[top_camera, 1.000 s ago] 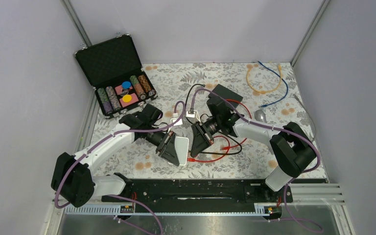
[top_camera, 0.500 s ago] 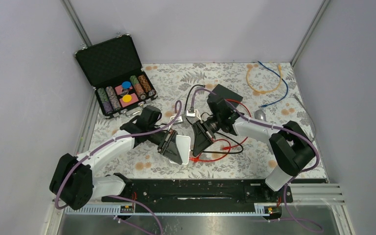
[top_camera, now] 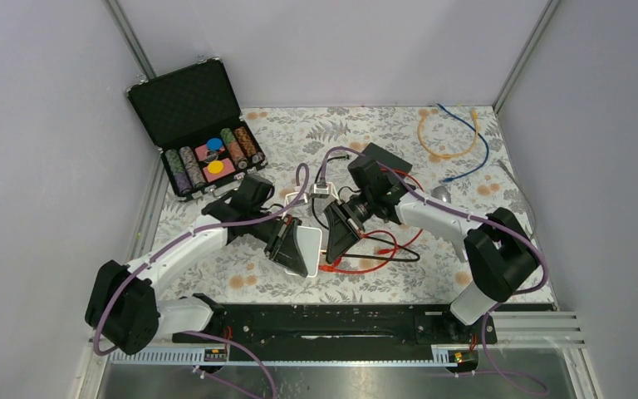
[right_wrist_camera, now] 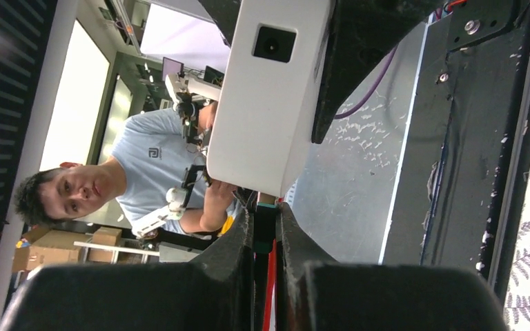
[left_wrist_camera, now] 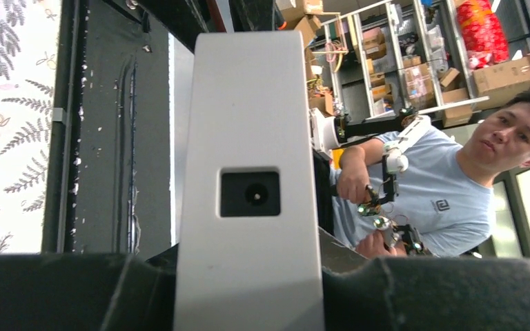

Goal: Insert the plug into the switch port
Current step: Insert the connector into the switch port.

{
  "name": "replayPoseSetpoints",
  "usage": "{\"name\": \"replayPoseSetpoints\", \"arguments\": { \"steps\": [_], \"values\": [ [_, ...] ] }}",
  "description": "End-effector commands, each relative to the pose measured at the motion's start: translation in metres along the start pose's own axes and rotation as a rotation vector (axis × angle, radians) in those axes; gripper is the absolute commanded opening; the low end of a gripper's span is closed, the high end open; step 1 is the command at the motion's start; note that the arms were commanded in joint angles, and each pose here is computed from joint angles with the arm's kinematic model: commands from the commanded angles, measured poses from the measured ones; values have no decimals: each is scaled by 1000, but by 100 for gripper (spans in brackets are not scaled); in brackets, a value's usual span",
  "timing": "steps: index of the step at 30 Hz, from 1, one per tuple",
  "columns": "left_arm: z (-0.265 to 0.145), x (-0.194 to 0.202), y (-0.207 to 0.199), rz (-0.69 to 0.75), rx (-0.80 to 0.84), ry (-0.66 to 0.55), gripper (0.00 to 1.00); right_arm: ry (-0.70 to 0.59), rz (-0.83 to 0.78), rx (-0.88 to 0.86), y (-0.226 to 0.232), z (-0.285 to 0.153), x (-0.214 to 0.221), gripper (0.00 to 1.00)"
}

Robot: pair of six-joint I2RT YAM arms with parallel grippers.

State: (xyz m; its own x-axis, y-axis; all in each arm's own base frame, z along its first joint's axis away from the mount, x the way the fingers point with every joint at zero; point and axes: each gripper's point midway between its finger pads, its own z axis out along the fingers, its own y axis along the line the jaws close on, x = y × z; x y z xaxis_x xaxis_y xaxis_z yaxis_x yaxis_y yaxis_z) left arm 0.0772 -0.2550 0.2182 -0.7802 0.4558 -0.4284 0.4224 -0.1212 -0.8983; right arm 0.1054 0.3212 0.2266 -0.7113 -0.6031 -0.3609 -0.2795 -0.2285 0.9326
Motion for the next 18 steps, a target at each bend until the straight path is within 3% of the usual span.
{"name": "replayPoseSetpoints", "arguments": {
  "steps": [1, 6, 11, 18],
  "values": [
    [7, -61, 0, 592, -128, -44, 0, -336, -488, 471, -51, 10, -116, 9],
    [-25, -62, 9, 566, -226, -87, 0, -425, -489, 502, -31, -28, -113, 34],
    [-33, -66, 13, 564, -241, -92, 0, -428, -496, 499, -17, -41, -107, 44],
    [-36, -65, 11, 567, -233, -102, 0, -411, -495, 469, -11, -55, -98, 48]
  ]
}}
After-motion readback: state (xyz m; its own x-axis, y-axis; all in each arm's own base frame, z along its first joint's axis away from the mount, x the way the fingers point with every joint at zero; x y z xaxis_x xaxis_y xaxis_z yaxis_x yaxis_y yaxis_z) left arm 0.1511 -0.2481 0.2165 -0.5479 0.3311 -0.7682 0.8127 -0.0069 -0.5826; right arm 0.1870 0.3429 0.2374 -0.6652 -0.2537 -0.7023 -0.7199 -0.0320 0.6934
